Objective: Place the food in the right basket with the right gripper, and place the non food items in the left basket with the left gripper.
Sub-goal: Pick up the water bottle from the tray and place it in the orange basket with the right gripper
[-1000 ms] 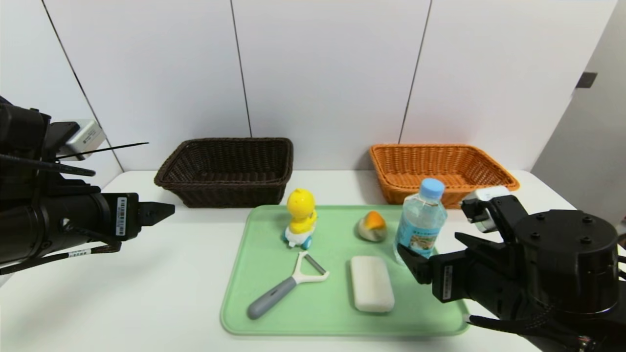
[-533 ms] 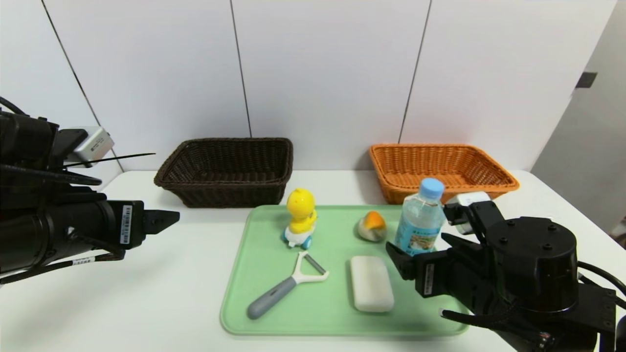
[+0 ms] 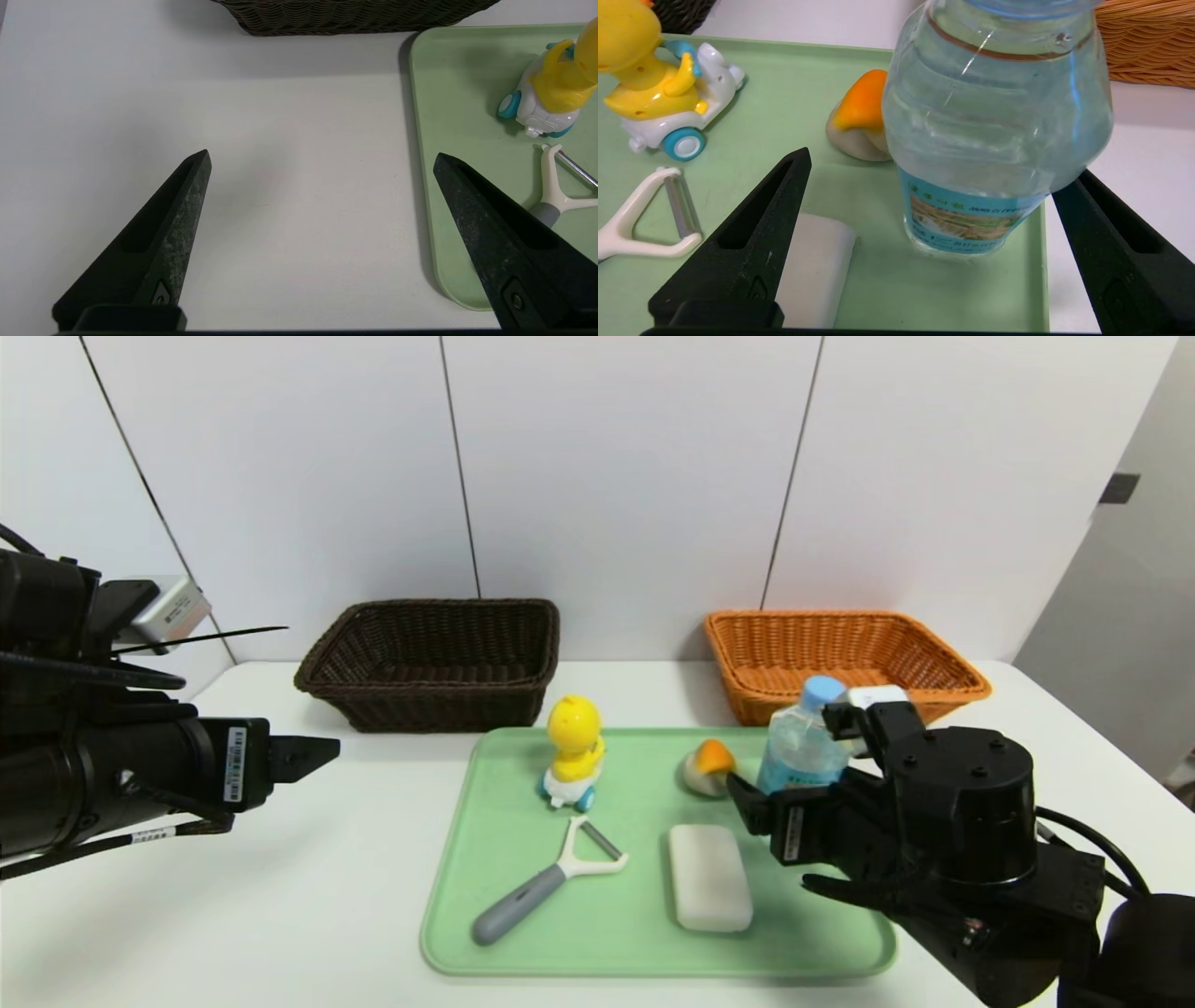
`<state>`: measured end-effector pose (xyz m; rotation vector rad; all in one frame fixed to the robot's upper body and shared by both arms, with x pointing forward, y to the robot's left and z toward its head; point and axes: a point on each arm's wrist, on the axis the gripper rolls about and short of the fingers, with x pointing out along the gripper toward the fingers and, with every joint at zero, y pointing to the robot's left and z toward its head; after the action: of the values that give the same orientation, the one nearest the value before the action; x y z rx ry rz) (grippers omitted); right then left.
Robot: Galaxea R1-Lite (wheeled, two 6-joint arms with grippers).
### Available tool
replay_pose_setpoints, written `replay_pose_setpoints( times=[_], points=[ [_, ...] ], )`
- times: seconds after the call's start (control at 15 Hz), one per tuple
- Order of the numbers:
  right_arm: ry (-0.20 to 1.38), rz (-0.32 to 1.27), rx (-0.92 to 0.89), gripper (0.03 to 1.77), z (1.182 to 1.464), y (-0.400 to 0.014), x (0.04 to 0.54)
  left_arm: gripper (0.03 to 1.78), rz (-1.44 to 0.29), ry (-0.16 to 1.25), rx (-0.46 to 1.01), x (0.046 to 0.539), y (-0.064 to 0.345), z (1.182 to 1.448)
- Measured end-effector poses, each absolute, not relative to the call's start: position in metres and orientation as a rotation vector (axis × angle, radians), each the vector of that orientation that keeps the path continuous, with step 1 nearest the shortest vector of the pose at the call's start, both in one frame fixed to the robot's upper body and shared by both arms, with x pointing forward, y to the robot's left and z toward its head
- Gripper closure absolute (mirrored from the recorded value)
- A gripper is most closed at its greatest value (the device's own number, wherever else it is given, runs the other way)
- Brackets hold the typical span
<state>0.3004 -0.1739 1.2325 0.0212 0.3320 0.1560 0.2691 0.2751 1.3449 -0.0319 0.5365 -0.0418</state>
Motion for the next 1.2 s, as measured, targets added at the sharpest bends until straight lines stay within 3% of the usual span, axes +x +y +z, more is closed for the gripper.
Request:
replay_pose_setpoints(
  times=[0.67, 1.2],
  points=[
    [0.308, 0.126, 0.039, 0.1, 1.221, -0.157, 0.336, 0.12, -0.049, 0.541, -0.032, 0.269, 0.275, 1.344],
    [0.312, 0.077, 0.037, 0.09, 1.214, -0.167, 0.349, 0.12, -0.048, 0.543, -0.032, 0.269, 0.275, 1.343]
  ],
)
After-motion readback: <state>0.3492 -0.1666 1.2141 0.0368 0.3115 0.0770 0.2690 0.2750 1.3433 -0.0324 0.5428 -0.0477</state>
